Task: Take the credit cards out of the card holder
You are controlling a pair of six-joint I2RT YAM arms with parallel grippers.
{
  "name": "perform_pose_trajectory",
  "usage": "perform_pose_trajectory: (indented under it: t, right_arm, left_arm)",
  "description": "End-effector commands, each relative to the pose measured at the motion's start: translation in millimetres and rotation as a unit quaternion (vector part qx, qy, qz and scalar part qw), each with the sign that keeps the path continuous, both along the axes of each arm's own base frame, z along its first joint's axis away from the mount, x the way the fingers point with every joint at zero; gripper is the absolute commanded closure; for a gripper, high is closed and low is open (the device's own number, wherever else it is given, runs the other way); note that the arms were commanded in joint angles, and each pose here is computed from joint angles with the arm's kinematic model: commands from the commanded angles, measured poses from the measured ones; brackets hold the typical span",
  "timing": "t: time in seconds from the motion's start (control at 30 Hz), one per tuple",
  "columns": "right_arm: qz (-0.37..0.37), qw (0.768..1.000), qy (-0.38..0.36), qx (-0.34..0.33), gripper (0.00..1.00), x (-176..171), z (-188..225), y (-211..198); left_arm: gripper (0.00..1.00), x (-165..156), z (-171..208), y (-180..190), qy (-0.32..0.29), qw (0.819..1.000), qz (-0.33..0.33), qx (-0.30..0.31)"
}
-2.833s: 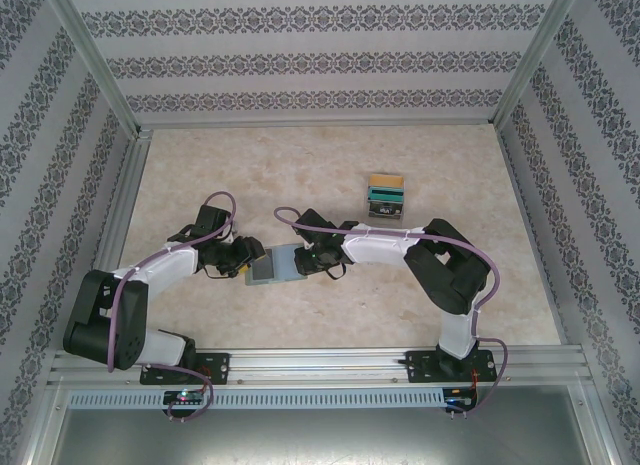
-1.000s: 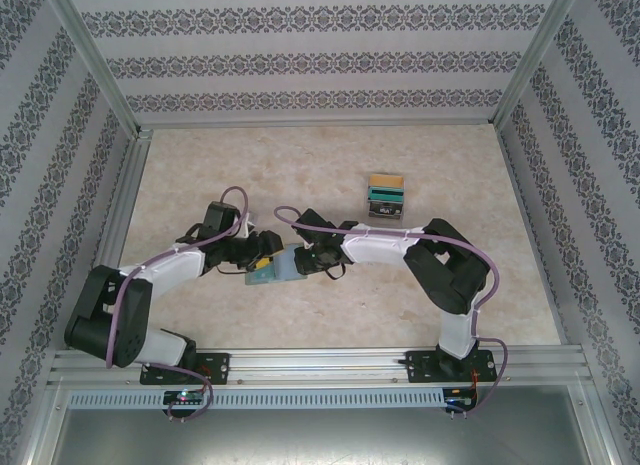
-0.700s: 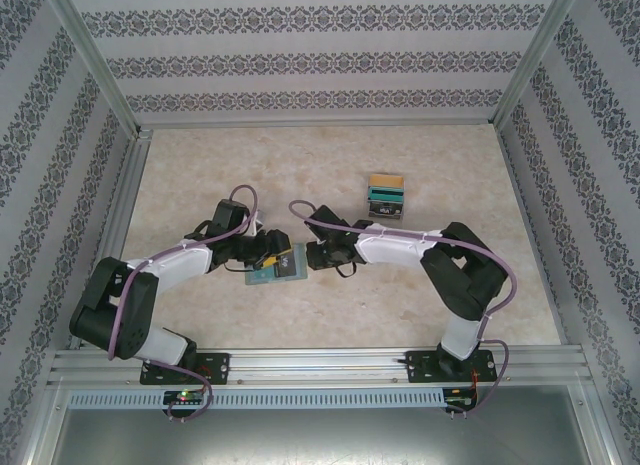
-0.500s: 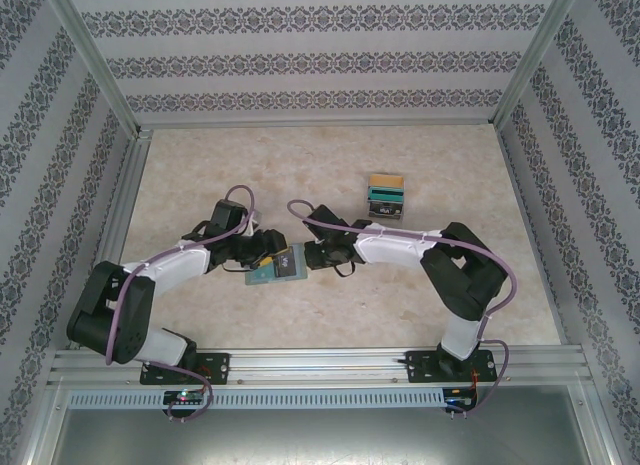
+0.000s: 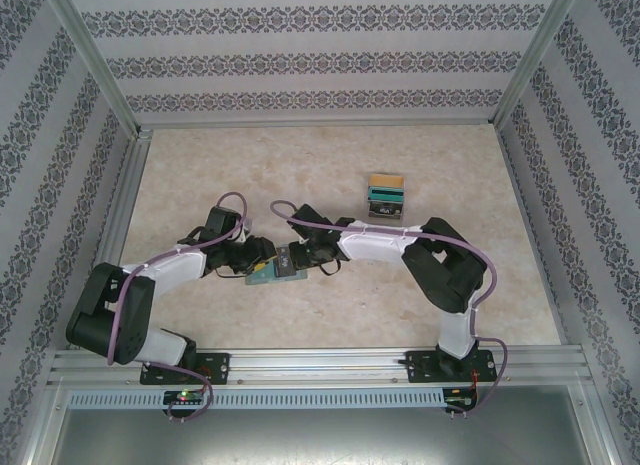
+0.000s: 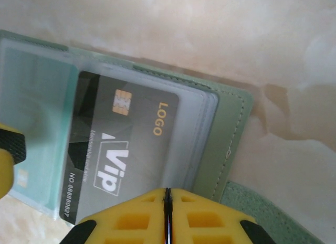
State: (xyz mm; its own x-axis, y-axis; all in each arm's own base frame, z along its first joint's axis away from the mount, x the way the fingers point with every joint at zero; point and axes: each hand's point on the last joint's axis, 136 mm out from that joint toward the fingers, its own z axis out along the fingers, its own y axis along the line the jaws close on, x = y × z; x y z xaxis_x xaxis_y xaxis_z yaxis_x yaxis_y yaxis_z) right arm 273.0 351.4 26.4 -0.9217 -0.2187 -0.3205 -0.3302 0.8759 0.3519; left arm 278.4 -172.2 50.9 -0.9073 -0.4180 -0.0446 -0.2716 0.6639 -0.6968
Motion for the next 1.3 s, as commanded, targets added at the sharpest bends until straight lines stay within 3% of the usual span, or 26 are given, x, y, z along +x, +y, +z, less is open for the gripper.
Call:
perform_pose_trajectory:
  t: [0.0,0.4,0.6,0.83,1.27]
  right_arm:
    - [0.018,1.000,0.010,0.001,0.88,-6,-3,9]
    - [0.034,0.999,0.021,0.008,0.88,-12,-7,22]
    - [0.031,0.999,0.021,0.003,0.88,-12,-9,19]
    - [0.030,0.999,0.023,-0.001,0.88,-13,-11,18]
    - [0.020,0.999,0.027,-0.010,0.87,-12,-16,9]
  left_arm:
    - [0.60,0,-3,-1,0.003,1.000,0.001,-0.011]
    - [0.62,-4,-13,-1,0.014,1.000,0.000,-0.011]
    - [0.75,-4,-13,0,0.014,1.000,0.001,-0.009]
    - [0.83,-5,-14,2,0.013,1.000,0.000,0.000]
    - [0.90,-12,-19,19,0.009,0.999,-0.001,0.047]
